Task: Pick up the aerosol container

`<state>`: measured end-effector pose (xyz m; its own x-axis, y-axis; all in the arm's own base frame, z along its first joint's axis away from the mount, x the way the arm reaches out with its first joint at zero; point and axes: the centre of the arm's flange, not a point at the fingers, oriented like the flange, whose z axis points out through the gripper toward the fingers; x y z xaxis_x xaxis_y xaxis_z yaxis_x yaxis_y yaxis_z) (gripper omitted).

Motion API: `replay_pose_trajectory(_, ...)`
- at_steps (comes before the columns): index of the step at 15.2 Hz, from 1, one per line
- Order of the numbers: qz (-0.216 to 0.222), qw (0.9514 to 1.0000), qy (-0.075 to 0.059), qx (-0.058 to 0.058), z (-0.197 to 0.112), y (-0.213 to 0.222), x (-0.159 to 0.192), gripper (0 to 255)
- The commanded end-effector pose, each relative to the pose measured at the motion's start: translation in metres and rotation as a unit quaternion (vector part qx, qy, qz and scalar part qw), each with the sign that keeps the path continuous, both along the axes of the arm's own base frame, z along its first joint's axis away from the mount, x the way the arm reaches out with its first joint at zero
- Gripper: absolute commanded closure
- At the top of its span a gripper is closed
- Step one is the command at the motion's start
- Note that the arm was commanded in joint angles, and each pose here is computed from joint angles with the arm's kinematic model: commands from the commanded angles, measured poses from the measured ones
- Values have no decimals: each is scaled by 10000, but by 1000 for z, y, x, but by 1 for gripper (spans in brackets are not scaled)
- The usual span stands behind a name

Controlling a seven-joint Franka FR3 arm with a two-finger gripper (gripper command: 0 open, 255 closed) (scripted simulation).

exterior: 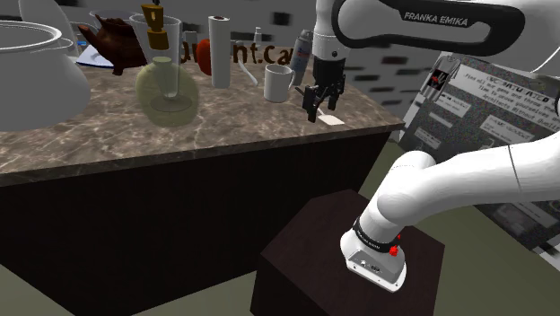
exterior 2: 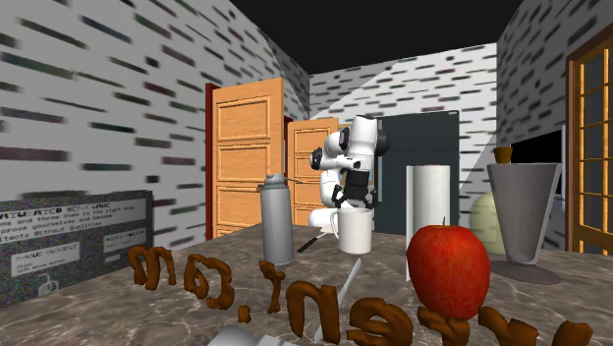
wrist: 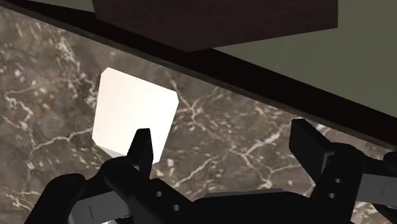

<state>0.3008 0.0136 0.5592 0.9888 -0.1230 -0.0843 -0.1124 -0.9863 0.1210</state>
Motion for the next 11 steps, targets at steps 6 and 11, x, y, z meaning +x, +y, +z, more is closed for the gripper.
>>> replay_pose_trajectory(6,10,9999,-145,-4,24,-42,40,0)
replay_pose_trajectory(11,20,9996,-290,-8,50,-84,79,0)
